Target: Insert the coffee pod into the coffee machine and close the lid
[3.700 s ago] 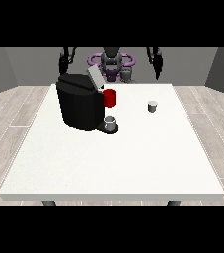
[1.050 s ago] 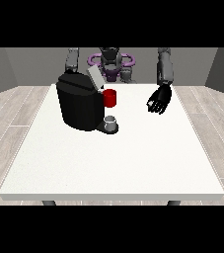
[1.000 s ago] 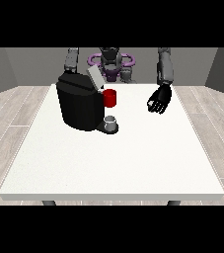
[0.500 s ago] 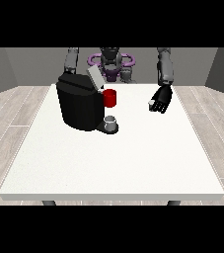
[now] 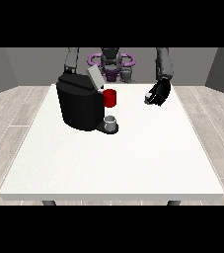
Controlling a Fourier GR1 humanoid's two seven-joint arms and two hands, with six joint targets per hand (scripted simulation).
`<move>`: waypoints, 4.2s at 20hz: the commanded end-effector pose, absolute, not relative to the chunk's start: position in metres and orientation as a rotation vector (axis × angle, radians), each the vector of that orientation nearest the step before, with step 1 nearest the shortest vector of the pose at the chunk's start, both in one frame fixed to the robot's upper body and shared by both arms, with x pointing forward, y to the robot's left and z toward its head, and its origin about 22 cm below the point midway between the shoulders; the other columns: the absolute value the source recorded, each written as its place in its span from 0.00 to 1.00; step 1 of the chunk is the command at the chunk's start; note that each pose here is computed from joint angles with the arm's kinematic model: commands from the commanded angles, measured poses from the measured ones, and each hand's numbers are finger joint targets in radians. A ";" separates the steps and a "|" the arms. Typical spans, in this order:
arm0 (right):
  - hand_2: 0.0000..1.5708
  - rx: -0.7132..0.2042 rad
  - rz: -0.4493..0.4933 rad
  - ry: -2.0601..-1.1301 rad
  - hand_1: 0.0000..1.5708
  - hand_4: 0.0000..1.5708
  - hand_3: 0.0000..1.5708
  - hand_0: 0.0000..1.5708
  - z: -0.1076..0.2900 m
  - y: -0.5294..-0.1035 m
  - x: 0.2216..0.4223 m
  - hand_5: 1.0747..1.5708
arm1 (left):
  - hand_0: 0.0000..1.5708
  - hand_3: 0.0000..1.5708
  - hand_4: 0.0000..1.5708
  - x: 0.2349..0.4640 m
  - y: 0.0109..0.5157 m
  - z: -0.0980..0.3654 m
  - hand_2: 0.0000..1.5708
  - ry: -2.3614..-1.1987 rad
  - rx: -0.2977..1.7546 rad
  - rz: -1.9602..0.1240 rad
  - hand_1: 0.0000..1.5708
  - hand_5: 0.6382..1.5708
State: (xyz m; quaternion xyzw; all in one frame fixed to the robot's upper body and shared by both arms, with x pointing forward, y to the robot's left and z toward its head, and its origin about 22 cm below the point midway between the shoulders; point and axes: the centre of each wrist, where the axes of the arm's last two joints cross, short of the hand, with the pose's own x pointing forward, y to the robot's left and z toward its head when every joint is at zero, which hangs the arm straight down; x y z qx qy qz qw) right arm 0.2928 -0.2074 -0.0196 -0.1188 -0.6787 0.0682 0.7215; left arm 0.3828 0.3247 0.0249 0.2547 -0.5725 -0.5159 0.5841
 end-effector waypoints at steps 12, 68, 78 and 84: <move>0.00 -0.253 0.151 -1.486 0.00 0.00 0.00 0.00 -0.032 -0.206 0.302 1.00 | 0.89 0.85 0.34 0.427 0.252 0.100 0.89 -1.354 0.491 -1.263 0.89 1.00; 0.00 -0.249 0.125 -1.681 0.00 0.00 0.00 0.00 0.050 -0.208 0.347 1.00 | 0.77 0.77 0.23 0.465 0.227 0.266 0.79 -1.569 0.627 -1.119 0.77 1.00; 0.00 -0.241 0.141 -1.721 0.00 0.00 0.00 0.00 0.053 -0.191 0.346 1.00 | 0.77 0.72 0.00 0.461 0.241 0.297 0.78 -1.566 0.800 -1.157 0.77 1.00; 0.00 -0.265 0.115 -1.723 0.00 0.00 0.00 0.00 0.061 -0.218 0.353 1.00 | 0.74 0.67 0.00 0.460 0.251 0.285 0.75 -1.602 0.846 -1.204 0.74 1.00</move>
